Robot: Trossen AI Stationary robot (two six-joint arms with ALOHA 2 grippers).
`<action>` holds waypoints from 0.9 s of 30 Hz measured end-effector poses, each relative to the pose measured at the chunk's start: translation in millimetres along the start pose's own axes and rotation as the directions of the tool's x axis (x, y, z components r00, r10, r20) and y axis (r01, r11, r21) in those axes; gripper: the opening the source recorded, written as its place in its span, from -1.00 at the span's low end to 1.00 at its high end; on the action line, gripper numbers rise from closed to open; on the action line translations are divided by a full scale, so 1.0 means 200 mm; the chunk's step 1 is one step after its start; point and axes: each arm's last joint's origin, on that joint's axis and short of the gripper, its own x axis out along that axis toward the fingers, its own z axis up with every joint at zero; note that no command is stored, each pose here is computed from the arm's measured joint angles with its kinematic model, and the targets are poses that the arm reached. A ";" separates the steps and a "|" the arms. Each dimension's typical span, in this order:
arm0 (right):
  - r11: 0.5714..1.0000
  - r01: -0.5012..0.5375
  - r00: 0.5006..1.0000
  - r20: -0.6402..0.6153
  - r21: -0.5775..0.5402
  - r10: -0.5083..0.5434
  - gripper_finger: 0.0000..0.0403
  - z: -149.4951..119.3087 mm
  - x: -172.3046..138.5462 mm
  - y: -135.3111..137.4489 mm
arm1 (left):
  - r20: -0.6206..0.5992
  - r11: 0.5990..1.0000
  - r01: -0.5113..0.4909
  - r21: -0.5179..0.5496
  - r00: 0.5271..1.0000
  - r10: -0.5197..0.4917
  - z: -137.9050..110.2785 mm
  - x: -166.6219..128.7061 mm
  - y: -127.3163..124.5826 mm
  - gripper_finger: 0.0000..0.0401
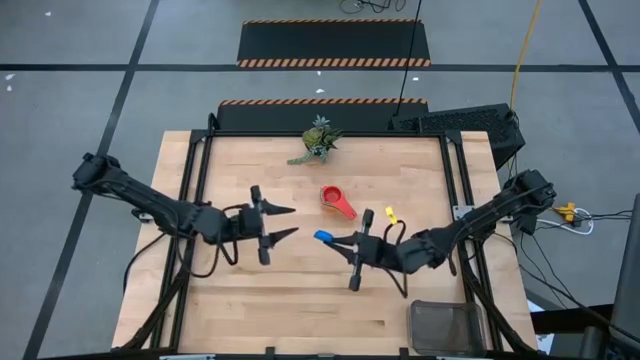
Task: Nest measuring cups in basket
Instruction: Stack the blue measuring cup on top of the red measuring cup
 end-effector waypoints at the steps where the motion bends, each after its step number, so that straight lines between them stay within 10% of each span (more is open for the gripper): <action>1: 1.000 0.000 1.000 0.020 0.003 0.000 -1.00 0.01 0.00 0.00 | 0.014 1.000 -0.002 -0.006 1.000 0.002 0.01 -0.01 0.01 0.07; 27: 1.000 -0.031 0.934 0.355 -0.001 0.030 -1.00 0.14 -0.04 -0.04 | 0.012 0.997 -0.041 -0.060 0.999 0.042 0.04 -0.03 0.06 0.07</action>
